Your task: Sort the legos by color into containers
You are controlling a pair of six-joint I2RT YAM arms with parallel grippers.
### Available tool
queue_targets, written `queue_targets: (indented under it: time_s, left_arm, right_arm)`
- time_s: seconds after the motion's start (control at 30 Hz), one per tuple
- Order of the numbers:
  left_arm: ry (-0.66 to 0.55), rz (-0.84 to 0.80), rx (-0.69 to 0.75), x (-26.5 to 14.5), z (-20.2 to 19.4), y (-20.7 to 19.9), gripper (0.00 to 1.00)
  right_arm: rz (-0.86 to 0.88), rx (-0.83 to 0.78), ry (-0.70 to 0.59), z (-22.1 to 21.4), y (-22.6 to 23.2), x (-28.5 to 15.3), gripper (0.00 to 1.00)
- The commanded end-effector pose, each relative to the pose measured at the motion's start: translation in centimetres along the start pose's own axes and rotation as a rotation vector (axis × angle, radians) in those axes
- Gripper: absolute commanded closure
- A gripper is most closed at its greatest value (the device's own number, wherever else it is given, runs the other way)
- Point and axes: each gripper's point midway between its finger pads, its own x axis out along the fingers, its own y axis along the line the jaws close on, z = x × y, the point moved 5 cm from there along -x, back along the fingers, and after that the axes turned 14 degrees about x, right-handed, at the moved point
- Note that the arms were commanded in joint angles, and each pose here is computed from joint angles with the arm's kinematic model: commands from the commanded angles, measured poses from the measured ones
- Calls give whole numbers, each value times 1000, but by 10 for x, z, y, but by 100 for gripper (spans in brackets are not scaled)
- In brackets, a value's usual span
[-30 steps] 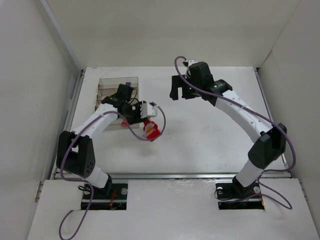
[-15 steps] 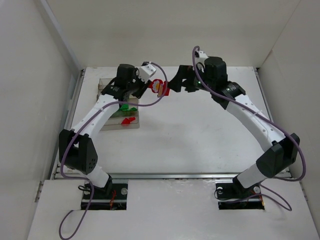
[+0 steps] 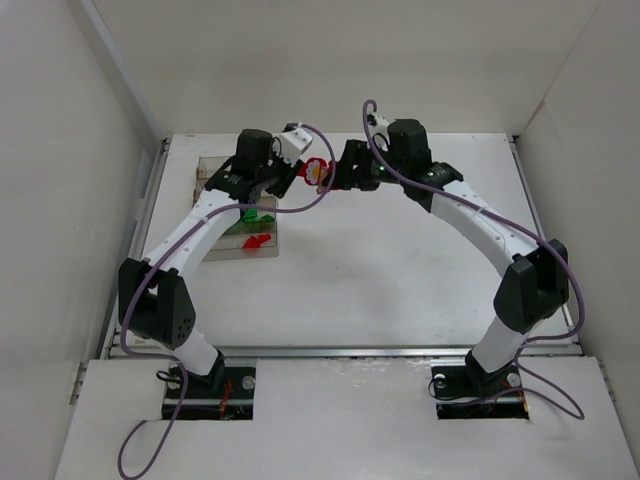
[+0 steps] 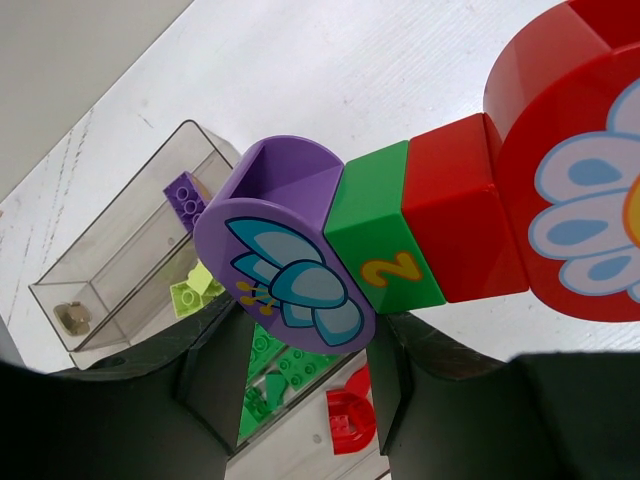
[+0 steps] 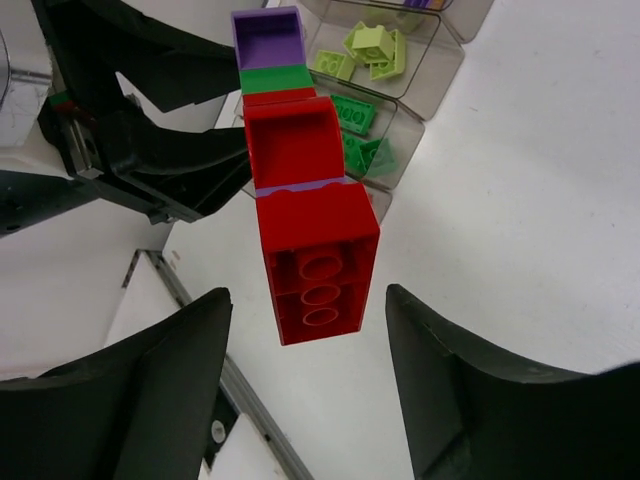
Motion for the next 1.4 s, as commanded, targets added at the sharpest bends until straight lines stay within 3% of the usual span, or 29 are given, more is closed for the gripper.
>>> queue_targets:
  time_s: [0.0, 0.33, 0.63, 0.77, 1.0, 1.23, 1.37]
  left_arm:
    - [-91, 25, -18, -18, 21, 7, 100]
    - [-64, 27, -21, -20, 13, 4, 100]
    - [100, 88, -67, -40, -60, 26, 100]
    - [110, 141, -64, -49, -74, 36, 100]
    - [134, 100, -43, -79, -102, 17, 100]
    - [-97, -321, 262, -121, -114, -71, 100]
    - [-251, -345, 361, -136, -115, -90, 100]
  right_arm:
    - [104, -63, -61, 22, 27, -7, 32]
    - [140, -72, -11, 18, 25, 2, 100]
    - [65, -62, -39, 21, -1, -29, 100]
    - [92, -80, 68, 16, -3, -20, 100]
    - [152, -108, 108, 21, 11, 15, 100]
    - [201, -119, 117, 24, 25, 30, 100]
    - [201, -116, 130, 21, 26, 34, 100]
